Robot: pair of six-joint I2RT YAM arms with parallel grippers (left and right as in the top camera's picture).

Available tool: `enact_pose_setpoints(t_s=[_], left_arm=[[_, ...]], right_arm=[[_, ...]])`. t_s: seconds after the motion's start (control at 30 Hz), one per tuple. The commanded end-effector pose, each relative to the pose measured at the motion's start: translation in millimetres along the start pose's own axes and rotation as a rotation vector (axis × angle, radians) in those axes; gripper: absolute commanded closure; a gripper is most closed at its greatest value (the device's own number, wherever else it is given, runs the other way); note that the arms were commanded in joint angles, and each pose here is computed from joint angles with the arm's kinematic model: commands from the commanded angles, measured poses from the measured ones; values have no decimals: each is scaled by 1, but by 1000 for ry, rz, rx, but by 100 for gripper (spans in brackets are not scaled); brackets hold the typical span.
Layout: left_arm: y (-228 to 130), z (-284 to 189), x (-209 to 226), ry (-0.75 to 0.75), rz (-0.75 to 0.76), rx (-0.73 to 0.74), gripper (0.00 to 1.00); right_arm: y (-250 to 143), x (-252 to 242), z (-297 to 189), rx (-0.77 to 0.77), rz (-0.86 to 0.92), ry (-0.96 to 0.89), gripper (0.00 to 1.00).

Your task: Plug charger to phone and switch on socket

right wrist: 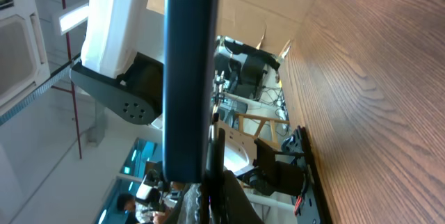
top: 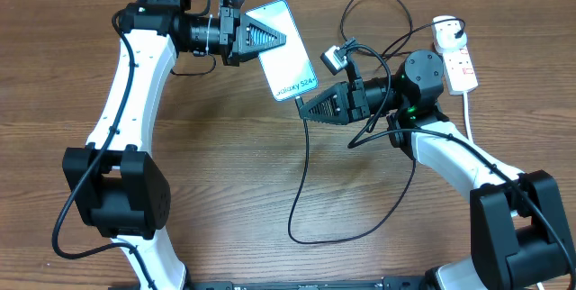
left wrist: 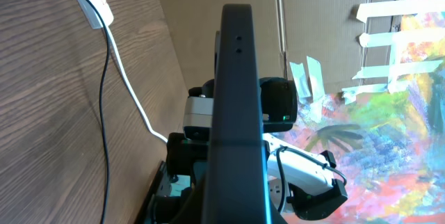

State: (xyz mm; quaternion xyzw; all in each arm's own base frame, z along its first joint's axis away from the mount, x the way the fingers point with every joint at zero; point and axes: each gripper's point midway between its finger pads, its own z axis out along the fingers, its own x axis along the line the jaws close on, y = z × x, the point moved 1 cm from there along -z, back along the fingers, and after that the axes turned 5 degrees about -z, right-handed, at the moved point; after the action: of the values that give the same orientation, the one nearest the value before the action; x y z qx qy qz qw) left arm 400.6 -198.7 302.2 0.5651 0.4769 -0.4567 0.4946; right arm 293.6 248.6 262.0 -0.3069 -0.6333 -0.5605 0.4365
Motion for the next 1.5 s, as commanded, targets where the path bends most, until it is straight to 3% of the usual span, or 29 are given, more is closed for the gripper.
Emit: enact_pose_setpoints(t_s=[0.0,1.47], left_arm=[[-5,3,-11,-51,-1,26,96],[3,-8,-7,-25,0,-12,96]], right_arm=[[9,15,-1,-16,-58,-1,96],[9,17,-1,-11,-61,2,96]])
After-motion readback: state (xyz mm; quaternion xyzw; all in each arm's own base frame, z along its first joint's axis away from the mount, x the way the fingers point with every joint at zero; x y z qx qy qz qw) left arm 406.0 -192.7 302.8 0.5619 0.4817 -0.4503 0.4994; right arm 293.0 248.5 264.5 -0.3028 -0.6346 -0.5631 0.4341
